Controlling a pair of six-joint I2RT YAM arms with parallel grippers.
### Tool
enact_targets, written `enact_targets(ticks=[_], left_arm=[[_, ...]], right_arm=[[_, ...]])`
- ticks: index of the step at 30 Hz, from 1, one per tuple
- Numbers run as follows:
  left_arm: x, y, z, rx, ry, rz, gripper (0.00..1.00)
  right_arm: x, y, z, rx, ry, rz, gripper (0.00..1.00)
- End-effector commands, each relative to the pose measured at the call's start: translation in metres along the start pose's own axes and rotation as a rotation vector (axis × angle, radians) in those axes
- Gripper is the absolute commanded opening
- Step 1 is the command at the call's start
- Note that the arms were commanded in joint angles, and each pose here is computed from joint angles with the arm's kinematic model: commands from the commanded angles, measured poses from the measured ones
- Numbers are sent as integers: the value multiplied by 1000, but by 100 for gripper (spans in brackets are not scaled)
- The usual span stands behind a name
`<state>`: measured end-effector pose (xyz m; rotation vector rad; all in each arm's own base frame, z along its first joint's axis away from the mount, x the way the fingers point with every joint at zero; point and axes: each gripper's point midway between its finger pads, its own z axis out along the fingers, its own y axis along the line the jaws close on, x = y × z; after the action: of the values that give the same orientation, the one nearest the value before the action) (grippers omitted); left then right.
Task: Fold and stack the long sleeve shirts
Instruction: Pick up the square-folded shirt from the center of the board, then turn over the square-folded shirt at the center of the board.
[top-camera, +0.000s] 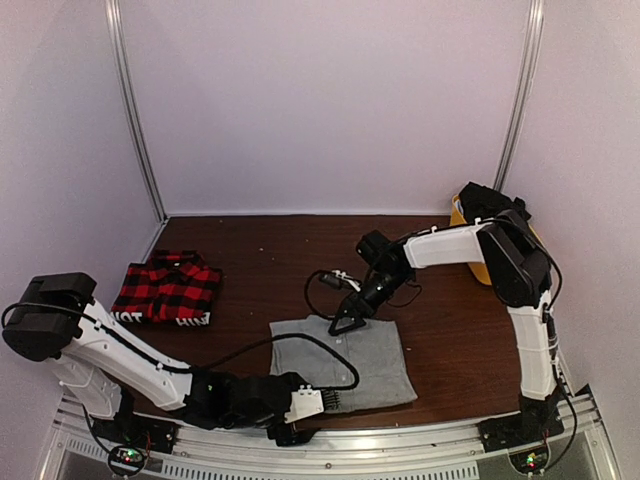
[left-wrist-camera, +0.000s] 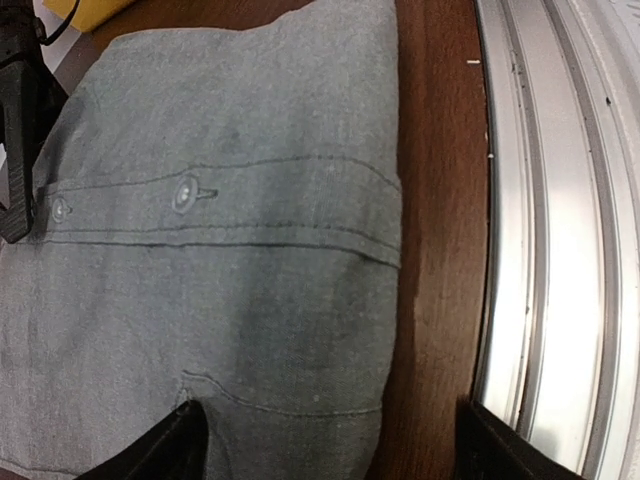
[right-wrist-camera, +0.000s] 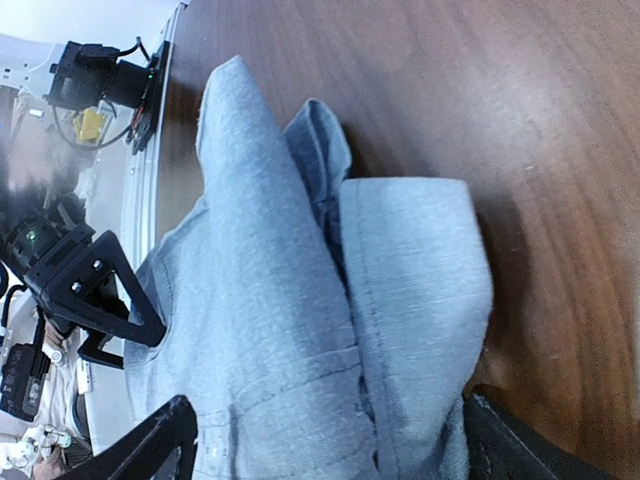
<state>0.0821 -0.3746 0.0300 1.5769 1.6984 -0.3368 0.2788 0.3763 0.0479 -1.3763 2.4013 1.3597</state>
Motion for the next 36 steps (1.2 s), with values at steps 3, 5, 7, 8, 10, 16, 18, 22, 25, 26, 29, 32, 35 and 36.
enact_targets(ticks=[3,5,7,8,10,16,18,22,25,26,29,32,35,36], left_arm=[[21,7,1,-54,69,32,89],[22,9,1,-63,73,29,89],[24,11,1,-77,80,27,89],[25,12,2,-84,85,27,89],[27,15,2,-98,89,28,89],[24,25,-3,-155,83,-5,89],[20,30,-8,-173,65,-23,90],[7,38,-20,-193,16,-68,92],[-5,46,-31,-209,-24,-103,94],[-9,48,-35,-210,-38,-114,94],[-18,57,-45,-220,-70,-158,96],[-29,73,-56,-225,-108,-230,98],[-37,97,-66,-238,-138,-332,98],[-40,111,-71,-254,-148,-374,98]], right_arm=[[59,10,33,-55,138,92,81],[69,15,37,-80,148,102,74],[75,19,38,-102,141,110,69],[77,20,38,-106,135,110,66],[79,25,38,-133,123,112,59],[78,33,34,-189,69,124,35],[74,31,27,-185,38,132,20],[58,26,3,-107,-50,142,0],[40,23,-34,-19,-159,150,0],[39,18,-45,8,-186,177,0],[31,10,-96,151,-298,241,0],[35,-13,-153,436,-351,331,0],[41,-26,-211,762,-360,394,0],[43,-26,-227,844,-358,409,0]])
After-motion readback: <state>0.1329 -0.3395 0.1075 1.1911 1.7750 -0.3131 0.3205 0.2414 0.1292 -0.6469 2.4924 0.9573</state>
